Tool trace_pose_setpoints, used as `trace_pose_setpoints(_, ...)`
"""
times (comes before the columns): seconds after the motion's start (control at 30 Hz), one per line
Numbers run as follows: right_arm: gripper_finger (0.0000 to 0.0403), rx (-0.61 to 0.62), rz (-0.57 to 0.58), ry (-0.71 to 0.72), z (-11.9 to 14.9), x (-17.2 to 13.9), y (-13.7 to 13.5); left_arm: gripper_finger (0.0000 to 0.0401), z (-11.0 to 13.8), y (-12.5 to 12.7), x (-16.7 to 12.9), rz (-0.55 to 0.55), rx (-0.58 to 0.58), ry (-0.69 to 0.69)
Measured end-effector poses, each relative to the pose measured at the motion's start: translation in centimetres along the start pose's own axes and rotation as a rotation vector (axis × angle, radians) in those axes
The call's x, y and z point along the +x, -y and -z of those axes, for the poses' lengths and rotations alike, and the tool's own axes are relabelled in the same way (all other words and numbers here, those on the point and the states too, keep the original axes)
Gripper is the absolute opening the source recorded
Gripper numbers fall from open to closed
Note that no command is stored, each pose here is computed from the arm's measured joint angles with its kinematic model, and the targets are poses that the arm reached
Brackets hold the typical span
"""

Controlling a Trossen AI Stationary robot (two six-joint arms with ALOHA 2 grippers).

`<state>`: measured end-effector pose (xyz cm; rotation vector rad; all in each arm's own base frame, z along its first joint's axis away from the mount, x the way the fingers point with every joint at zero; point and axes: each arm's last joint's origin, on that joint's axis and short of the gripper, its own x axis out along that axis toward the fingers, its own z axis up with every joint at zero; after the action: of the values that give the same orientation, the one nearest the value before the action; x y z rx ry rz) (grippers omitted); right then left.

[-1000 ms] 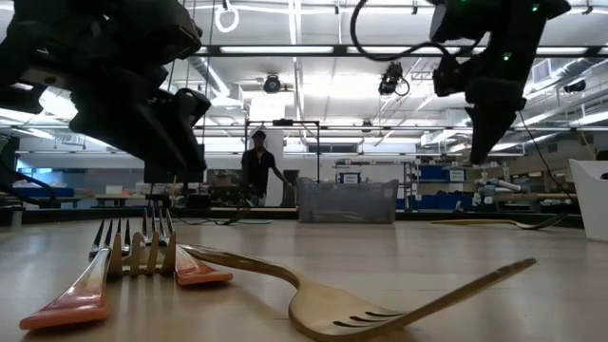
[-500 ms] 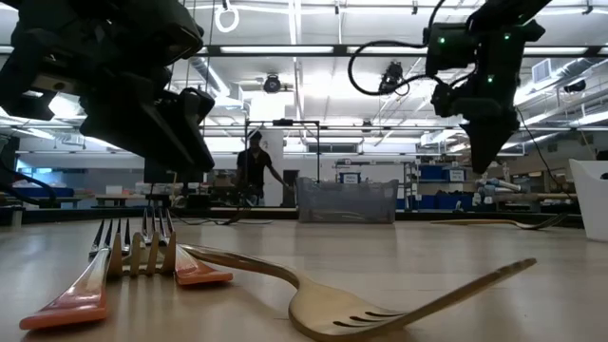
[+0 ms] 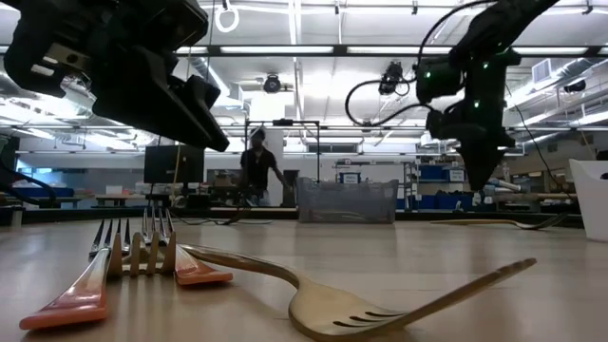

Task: Sort silverware by color (type)
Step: Put the gold fork into the white bin

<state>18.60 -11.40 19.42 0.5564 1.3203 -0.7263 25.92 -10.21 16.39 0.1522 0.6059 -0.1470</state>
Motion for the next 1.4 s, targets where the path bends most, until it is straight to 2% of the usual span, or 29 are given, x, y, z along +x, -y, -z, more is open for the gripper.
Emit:
trace_pose_setpoints(0.4, 0.0078, -0.005, 0.063, -0.139, -0.9, 3.4, 0.6, 0.0142, 0.0, 0.0, 0.0, 0.000, -0.003, -0.003)
trace_pose_setpoints(1.03, 0.0076, 0.014, 0.056, -0.217, -1.4, 5.3, 1.4, 0.0142, 0.2, 0.0, 0.0, -0.001, -0.015, -0.020)
trace_pose_setpoints(1.4, 0.0016, 0.008, 0.076, -0.209, -1.3, 5.1, 1.4, 0.0142, 0.3, 0.0, 0.0, -0.001, -0.011, -0.033)
